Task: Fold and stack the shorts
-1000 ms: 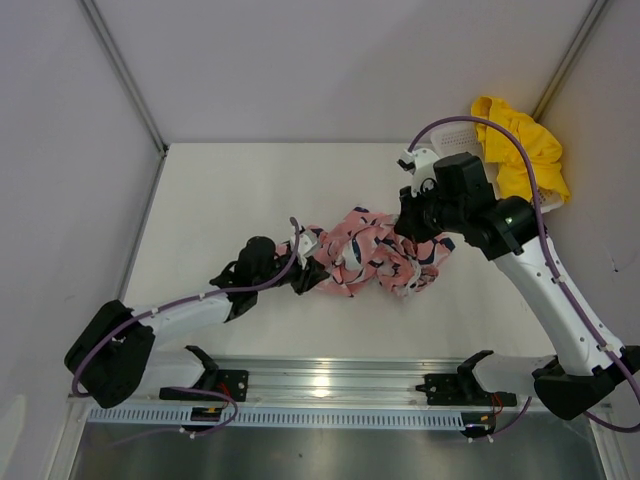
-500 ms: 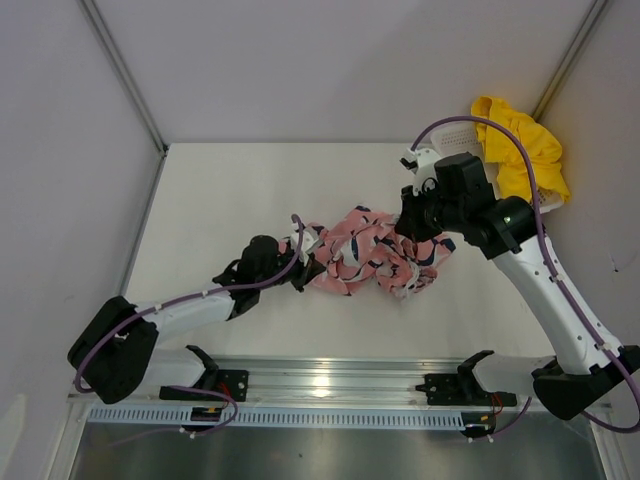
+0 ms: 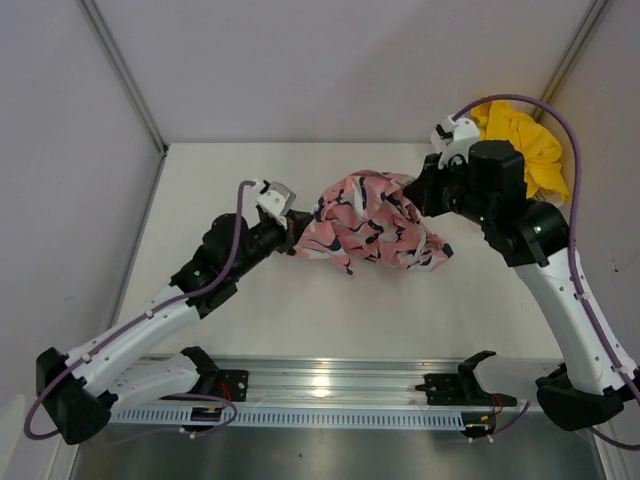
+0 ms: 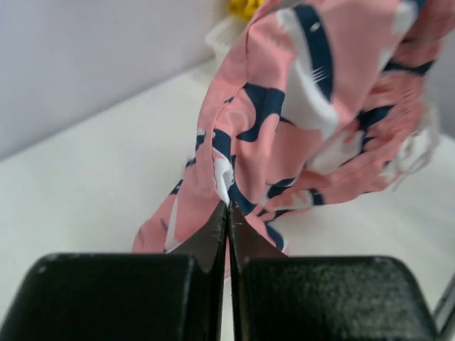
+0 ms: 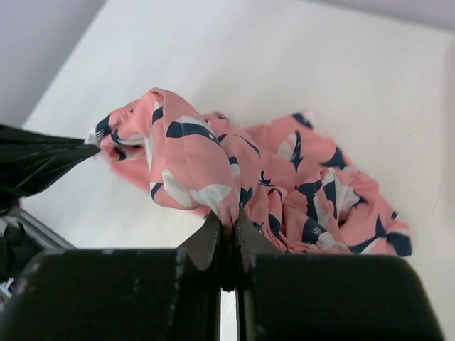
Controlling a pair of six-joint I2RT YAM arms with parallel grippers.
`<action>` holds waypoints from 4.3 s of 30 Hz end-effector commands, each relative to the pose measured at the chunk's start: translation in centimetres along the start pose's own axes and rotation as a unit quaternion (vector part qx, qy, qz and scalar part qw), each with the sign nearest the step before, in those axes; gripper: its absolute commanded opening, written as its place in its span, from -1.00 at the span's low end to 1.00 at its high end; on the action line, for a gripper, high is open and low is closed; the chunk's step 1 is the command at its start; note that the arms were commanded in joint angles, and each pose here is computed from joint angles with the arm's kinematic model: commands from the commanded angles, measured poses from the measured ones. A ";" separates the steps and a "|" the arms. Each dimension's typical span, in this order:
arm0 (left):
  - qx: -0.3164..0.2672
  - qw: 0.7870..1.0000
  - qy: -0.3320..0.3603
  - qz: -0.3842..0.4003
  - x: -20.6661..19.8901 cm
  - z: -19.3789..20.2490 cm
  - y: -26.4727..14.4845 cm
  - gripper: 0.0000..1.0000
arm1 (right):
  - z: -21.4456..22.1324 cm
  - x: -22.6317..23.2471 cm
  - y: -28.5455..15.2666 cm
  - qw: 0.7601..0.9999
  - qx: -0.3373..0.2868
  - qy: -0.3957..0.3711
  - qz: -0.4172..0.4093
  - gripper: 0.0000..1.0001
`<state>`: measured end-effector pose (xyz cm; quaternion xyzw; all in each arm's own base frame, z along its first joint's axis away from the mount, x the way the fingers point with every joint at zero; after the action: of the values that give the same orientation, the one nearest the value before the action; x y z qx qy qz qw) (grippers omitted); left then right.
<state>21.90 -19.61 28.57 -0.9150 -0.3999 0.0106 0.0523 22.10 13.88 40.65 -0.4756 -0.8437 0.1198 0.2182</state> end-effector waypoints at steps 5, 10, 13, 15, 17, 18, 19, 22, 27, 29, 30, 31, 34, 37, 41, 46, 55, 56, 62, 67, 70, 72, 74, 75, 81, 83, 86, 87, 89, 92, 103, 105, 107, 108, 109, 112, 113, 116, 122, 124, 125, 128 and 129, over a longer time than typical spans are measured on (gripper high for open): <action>-0.007 1.000 -0.001 -0.006 -1.3 -4.3 -1.8 -1.00 | -4.0 -2.2 -4.1 0.984 -0.132 0.043 0.114 -1.00; 0.051 0.999 0.000 -0.001 -1.5 -1.3 0.0 -1.00 | -3.3 -4.8 -2.2 0.978 -0.113 0.077 0.156 -1.00; 0.090 0.996 -0.013 -0.003 -1.7 1.7 1.1 -1.00 | -2.5 -6.8 -1.0 0.976 -0.103 0.097 0.166 -1.00; 0.112 0.993 -0.024 0.002 -2.0 3.7 1.5 -1.00 | -1.5 -8.2 -0.1 0.974 -0.090 0.111 0.178 -1.00; 0.128 0.991 -0.038 0.006 -2.3 5.4 1.9 -1.00 | -0.9 -8.9 0.7 0.974 -0.084 0.118 0.177 -1.00; 0.138 0.990 -0.043 0.008 -2.4 6.3 1.9 -1.00 | 0.1 -9.6 1.3 0.972 -0.072 0.126 0.184 -1.00; 0.134 0.990 -0.049 0.014 -2.6 6.7 2.2 -1.00 | 0.4 -10.0 1.6 0.971 -0.075 0.127 0.187 -1.00; 0.143 0.987 -0.063 0.029 -3.0 7.9 2.7 -0.94 | 1.9 -11.4 2.3 0.967 -0.071 0.139 0.202 -1.00; 0.128 0.987 -0.095 0.024 -2.4 9.2 2.6 -0.07 | 3.1 -11.9 2.4 0.970 -0.066 0.132 0.191 -1.00; 0.092 0.986 -0.134 0.043 -1.7 9.5 2.3 0.08 | 3.6 -12.1 2.2 0.972 -0.065 0.123 0.191 -1.00; 0.097 0.981 -0.161 0.051 -0.4 10.9 1.6 0.17 | 3.9 -12.1 2.2 0.973 -0.062 0.115 0.192 -1.00; 0.093 0.976 -0.193 0.049 0.2 11.4 1.3 0.20 | 4.0 -12.1 1.9 0.972 -0.066 0.112 0.195 -1.00; 0.078 0.973 -0.218 0.023 2.8 11.7 1.6 0.33 | 4.8 -12.1 1.2 0.972 -0.068 0.102 0.202 -1.00; 0.115 0.969 -0.221 -0.008 4.1 13.3 2.5 0.42 | 6.2 -12.2 0.7 0.970 -0.075 0.094 0.211 -1.00; 0.151 0.960 -0.236 -0.001 4.6 15.7 3.7 0.42 | 7.4 -12.6 0.5 0.965 -0.080 0.097 0.230 -1.00; 0.199 0.936 -0.291 0.007 4.6 18.8 4.8 0.43 | 7.5 -12.8 0.8 0.964 -0.073 0.102 0.234 -1.00; 0.184 0.916 -0.356 -0.003 5.5 20.2 5.6 0.40 | 7.5 -12.7 0.7 0.965 -0.075 0.103 0.228 -1.00; 0.183 0.912 -0.366 0.000 5.5 20.5 6.0 0.37 | 7.5 -12.7 0.8 0.966 -0.075 0.103 0.227 -1.00; 0.213 0.899 -0.382 -0.002 5.4 22.0 6.6 0.27 | 7.3 -12.6 0.7 0.966 -0.076 0.104 0.223 -1.00; 0.232 0.895 -0.381 -0.025 5.5 22.9 6.4 0.16 | 7.2 -12.6 0.8 0.967 -0.077 0.104 0.221 -1.00; 0.236 0.891 -0.386 -0.028 5.5 23.2 6.5 0.00 | 7.2 -12.6 0.8 0.966 -0.078 0.105 0.221 -1.00; 0.243 0.890 -0.385 -0.035 5.4 23.6 6.7 -0.12 | 7.3 -12.6 0.9 0.967 -0.077 0.106 0.220 -1.00; 0.253 0.889 -0.378 -0.044 5.0 23.9 7.0 -0.28 | 7.2 -12.6 0.8 0.967 -0.077 0.106 0.219 -1.00; 0.258 0.889 -0.376 -0.049 4.9 24.1 7.0 -0.35 | 7.2 -12.5 0.8 0.967 -0.078 0.106 0.218 -1.00; 0.278 0.891 -0.350 -0.081 4.6 24.1 7.5 -0.92 | 7.3 -12.5 0.8 0.967 -0.078 0.109 0.219 -1.00; 0.288 0.892 -0.337 -0.090 4.4 23.8 7.8 -1.00 | 7.3 -12.5 0.8 0.966 -0.078 0.110 0.219 -1.00; 0.285 0.896 -0.328 -0.096 4.5 23.3 8.0 -1.00 | 7.4 -12.6 0.9 0.966 -0.075 0.111 0.219 -1.00; 0.287 0.895 -0.326 -0.097 4.5 23.1 7.8 -1.00 | 7.3 -12.5 0.8 0.966 -0.077 0.111 0.219 -1.00; 0.285 0.899 -0.316 -0.105 4.7 22.6 7.5 -1.00 | 7.3 -12.5 0.8 0.966 -0.078 0.110 0.219 -1.00; 0.274 0.904 -0.307 -0.116 5.4 20.7 6.4 -1.00 | 7.4 -12.6 0.9 0.966 -0.074 0.114 0.221 -1.00; 0.138 0.922 -0.340 -0.125 10.8 10.6 -0.2 -1.00 | 7.0 -11.1 1.3 0.982 -0.070 0.108 0.139 -1.00; 0.124 0.923 -0.344 -0.122 11.1 9.6 -0.9 -1.00 | 6.5 -11.0 1.0 0.982 -0.077 0.104 0.141 -1.00; 0.124 0.924 -0.341 -0.122 11.0 9.1 -1.2 -1.00 | 6.1 -10.8 0.7 0.982 -0.075 0.101 0.142 -1.00; 0.131 0.922 -0.345 -0.114 10.9 9.4 -1.1 -0.96 | 6.1 -10.8 0.7 0.982 -0.071 0.101 0.142 -1.00; 0.139 0.921 -0.348 -0.107 10.8 9.8 -1.0 -0.60 | 6.1 -10.9 0.7 0.983 -0.069 0.099 0.142 -1.00; 0.169 0.916 -0.354 -0.087 10.2 12.2 0.1 -0.11 | 6.4 -10.9 0.8 0.982 -0.068 0.102 0.142 -1.00; 0.176 0.917 -0.346 -0.092 10.0 12.6 0.4 -0.02 | 6.5 -10.9 0.9 0.982 -0.068 0.104 0.141 -1.00; 0.212 0.919 -0.313 -0.110 8.4 14.0 1.7 0.29 | 6.9 -11.1 1.3 0.982 -0.058 0.110 0.141 -1.00; 0.256 0.914 -0.306 -0.077 6.1 16.5 4.7 0.46 | 7.4 -11.5 1.7 0.982 -0.050 0.108 0.149 -1.00; 0.269 0.910 -0.308 -0.071 5.6 17.5 5.6 0.50 | 7.5 -11.6 1.8 0.981 -0.048 0.107 0.153 -1.00; 0.273 0.908 -0.308 -0.072 5.5 17.8 5.9 0.53 | 7.7 -11.6 1.8 0.981 -0.045 0.109 0.153 -1.00; 0.290 0.904 -0.304 -0.081 5.1 18.8 7.0 0.68 | 7.7 -11.7 1.9 0.981 -0.045 0.109 0.152 -1.00; 0.292 0.903 -0.304 -0.081 5.0 18.9 7.4 0.75 | 7.7 -11.6 1.9 0.981 -0.047 0.110 0.152 -1.00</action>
<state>28.23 -18.22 8.97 -0.7726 -0.4354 0.4169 0.1992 24.78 5.09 29.69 -0.6151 -0.7329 0.0689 0.2824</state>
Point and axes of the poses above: each gripper's point midway between its finger pads, its own y axis out along the fingers, its own x axis along the line the jaws close on, z = x × y, the point moved 8 cm from there along -y, back along the fingers, and after that the axes turned 3 degrees about y, right-handed, at the moved point
